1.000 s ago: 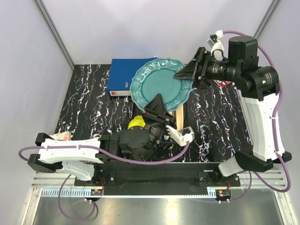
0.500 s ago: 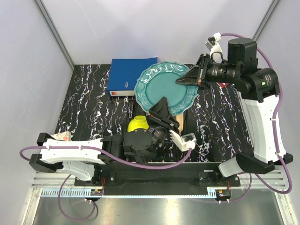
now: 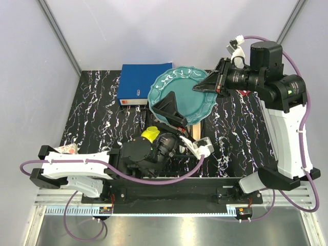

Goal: Unload the mixed dishes from the dish rack
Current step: Place the plate at the center of the board.

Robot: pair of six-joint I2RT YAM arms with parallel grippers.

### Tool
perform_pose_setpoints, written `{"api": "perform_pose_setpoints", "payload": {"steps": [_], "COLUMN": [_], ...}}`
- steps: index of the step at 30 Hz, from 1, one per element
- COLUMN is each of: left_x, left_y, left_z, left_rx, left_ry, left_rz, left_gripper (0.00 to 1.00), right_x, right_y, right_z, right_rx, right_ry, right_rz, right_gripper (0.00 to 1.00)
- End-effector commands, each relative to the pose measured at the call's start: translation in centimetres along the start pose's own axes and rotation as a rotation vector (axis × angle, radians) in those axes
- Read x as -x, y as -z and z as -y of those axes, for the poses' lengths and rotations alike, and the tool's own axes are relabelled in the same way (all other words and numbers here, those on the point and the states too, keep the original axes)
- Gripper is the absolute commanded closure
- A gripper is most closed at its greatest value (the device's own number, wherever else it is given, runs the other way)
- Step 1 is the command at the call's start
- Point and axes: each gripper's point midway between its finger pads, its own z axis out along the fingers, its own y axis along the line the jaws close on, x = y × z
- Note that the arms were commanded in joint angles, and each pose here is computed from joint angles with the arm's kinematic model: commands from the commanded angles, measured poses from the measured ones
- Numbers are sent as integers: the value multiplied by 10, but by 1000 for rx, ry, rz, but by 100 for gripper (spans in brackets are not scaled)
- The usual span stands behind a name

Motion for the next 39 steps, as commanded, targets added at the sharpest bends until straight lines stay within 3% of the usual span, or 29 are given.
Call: {"api": "perform_pose_setpoints", "payload": {"steps": [1,7,11,14,18,20,22,23,24,30,33,35,39], "left_x": [-20,-55,-84,-115,-157,-161,-163,-164,-167,-177,-182,-183,-177], "left_y": [19,44,60,76,99,98,100,100,103,109,114,115,110], "left_z": [-94,-163,-185,-195,-194,-178,-167,-154,-152,-119,-118,-118,-109], "left_rx": [230,445,519,583,627,585,536,488,507,481,481,465,431], "left_ry": [300,554,665,827,1175,1218,1296,1240,1368,1389,1417,1423,1388], "left_rz": [8,-20,-90,-169,-242,-272,-269,-304,-288,-358,-344,-323,-312], "left_gripper": [1,1,1,1,1,1,1,1,1,1,1,1,1], "right_x": [24,77,122,161,202,219,229,231,233,247,249,267,248], "right_y": [24,61,85,105,120,124,122,127,127,107,94,90,59], "right_z": [-36,-53,-41,-6,68,112,143,159,169,250,278,275,314], "right_rx": [102,144,91,-12,-233,-388,-487,-551,-583,-690,-661,-556,-485], "right_ry": [102,78,26,-45,-136,-146,-141,-156,-161,-242,-272,-223,-240], "right_rz": [156,397,567,705,836,882,884,896,897,813,805,875,838], "right_gripper": [100,100,100,100,100,100,100,100,100,100,100,100,100]}}
